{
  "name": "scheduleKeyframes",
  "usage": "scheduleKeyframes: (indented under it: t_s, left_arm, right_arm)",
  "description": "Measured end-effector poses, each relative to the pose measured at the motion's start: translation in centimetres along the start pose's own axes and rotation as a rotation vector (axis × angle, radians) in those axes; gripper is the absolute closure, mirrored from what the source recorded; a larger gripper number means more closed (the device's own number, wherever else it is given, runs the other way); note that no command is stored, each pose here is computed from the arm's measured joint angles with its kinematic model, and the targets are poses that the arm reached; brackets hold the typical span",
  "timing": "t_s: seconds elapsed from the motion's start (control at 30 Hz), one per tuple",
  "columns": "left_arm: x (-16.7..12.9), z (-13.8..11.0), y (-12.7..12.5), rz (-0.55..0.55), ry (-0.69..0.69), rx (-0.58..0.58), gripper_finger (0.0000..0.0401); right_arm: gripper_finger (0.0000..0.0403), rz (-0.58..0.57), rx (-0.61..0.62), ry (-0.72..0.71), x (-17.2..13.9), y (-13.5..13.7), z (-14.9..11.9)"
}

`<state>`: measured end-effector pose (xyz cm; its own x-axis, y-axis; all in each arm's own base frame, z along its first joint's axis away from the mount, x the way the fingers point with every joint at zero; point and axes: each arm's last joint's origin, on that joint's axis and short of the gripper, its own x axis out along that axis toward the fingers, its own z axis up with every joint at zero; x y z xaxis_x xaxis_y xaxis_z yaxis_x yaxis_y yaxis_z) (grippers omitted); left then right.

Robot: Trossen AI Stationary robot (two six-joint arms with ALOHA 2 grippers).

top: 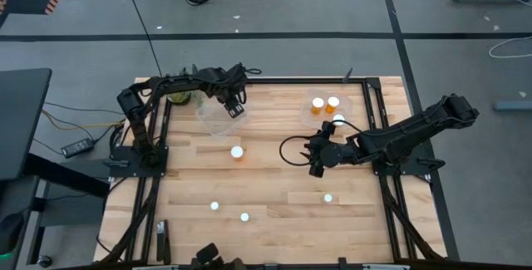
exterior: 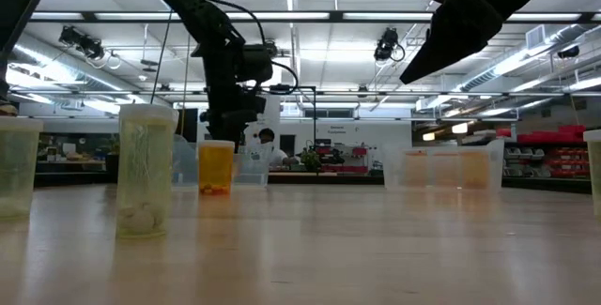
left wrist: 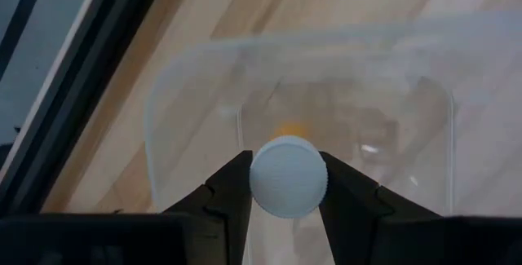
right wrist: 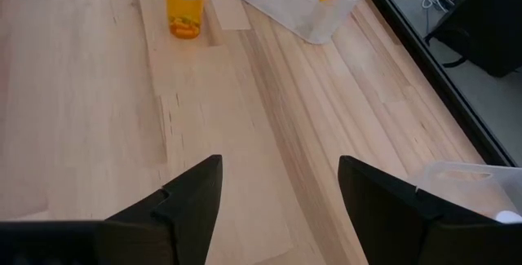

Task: Pick and place medicine bottles into bin by pill shape (circle, oval)
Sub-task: Put the small orange pill bottle into the left transparent bin, then put the small yellow pill bottle into the left transparent bin

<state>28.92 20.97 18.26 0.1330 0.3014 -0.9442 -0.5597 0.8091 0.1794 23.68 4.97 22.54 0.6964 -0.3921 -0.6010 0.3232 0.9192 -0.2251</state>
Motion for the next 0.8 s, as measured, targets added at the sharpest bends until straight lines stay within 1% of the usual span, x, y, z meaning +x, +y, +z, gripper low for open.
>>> scheduleKeyframes:
  t_s: [0.27, 0.67, 0.8]
  left_arm:
    - [0.30, -0.02, -0.08, -0.004, 0.010, 0.007, 0.0260]
    - [0.30, 0.02, -0.07, -0.004, 0.005, 0.007, 0.0189]
    - [0.30, 0.05, -0.07, -0.004, 0.001, 0.007, 0.0172]
  right_arm:
    - [0.0151, 0.000, -0.006, -0.001, 0.00, 0.00, 0.01]
    - [0.0150, 0.000, -0.005, -0.001, 0.00, 0.00, 0.01]
    - [0.0150, 0.000, -0.005, 0.000, 0.00, 0.01, 0.00]
